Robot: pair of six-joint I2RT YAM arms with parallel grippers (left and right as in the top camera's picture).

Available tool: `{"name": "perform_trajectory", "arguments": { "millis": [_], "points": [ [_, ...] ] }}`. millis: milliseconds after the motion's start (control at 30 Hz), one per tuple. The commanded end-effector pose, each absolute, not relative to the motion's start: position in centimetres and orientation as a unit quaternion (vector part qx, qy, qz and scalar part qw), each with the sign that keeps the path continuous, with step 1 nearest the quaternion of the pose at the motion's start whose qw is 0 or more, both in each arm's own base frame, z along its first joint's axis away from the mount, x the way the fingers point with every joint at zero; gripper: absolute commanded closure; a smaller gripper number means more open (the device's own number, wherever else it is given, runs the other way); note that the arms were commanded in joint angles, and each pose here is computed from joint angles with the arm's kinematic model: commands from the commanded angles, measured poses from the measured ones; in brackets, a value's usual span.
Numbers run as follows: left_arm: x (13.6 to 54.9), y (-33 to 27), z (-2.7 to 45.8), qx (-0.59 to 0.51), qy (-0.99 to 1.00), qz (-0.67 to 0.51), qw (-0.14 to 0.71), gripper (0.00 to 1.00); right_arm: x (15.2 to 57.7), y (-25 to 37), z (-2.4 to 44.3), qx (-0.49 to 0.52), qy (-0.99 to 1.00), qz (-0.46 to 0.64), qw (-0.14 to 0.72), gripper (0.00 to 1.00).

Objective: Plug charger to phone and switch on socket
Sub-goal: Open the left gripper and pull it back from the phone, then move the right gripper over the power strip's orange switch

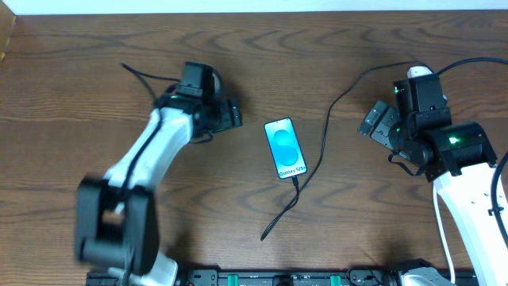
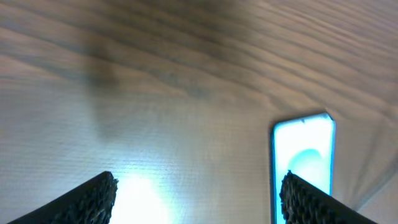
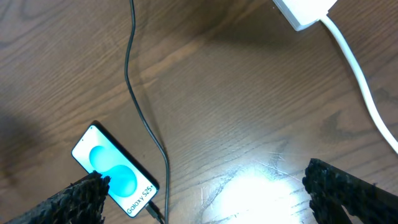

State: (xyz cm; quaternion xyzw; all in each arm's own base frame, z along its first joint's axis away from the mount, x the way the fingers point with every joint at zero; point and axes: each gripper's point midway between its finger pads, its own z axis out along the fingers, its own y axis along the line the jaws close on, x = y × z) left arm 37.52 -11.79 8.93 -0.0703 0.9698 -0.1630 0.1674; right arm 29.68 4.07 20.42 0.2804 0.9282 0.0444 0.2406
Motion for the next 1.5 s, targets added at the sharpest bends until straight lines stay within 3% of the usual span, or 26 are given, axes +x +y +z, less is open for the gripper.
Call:
{"name": "perform_trajectory", "arguments": {
  "millis": [0, 167, 433, 833, 1133, 1467],
  "points": [
    [36.7, -9.4, 14.0, -0.002, 0.966, -0.097, 0.241, 0.16, 29.7, 3.6, 20.1, 0.277, 0.930, 0.032, 0.239, 0.01],
    [33.8, -6.1, 18.5, -0.022, 0.958, -0.033, 0.283, 0.16, 29.9, 3.7, 20.1, 0.277, 0.929, 0.034, 0.243, 0.01],
    [31.4, -5.6, 22.4, -0.024, 0.944, -0.042, 0.326, 0.16, 30.1, 3.7, 20.3, 0.278, 0.928, 0.036, 0.247, 0.01],
    [31.4, -5.6, 22.3, -0.024, 0.944, -0.042, 0.326, 0.16, 30.0, 3.9, 20.2, 0.276, 0.929, 0.040, 0.244, 0.01],
    [31.4, -5.6, 22.3, -0.024, 0.944, -0.042, 0.326, 0.16, 31.2, 3.7, 21.1, 0.196, 0.942, 0.032, 0.269, 0.01],
    [31.4, -5.6, 22.3, -0.024, 0.944, -0.042, 0.326, 0.16, 34.4, 0.4, 25.4, 0.190, 0.933, 0.134, 0.274, 0.01]
  ]
}}
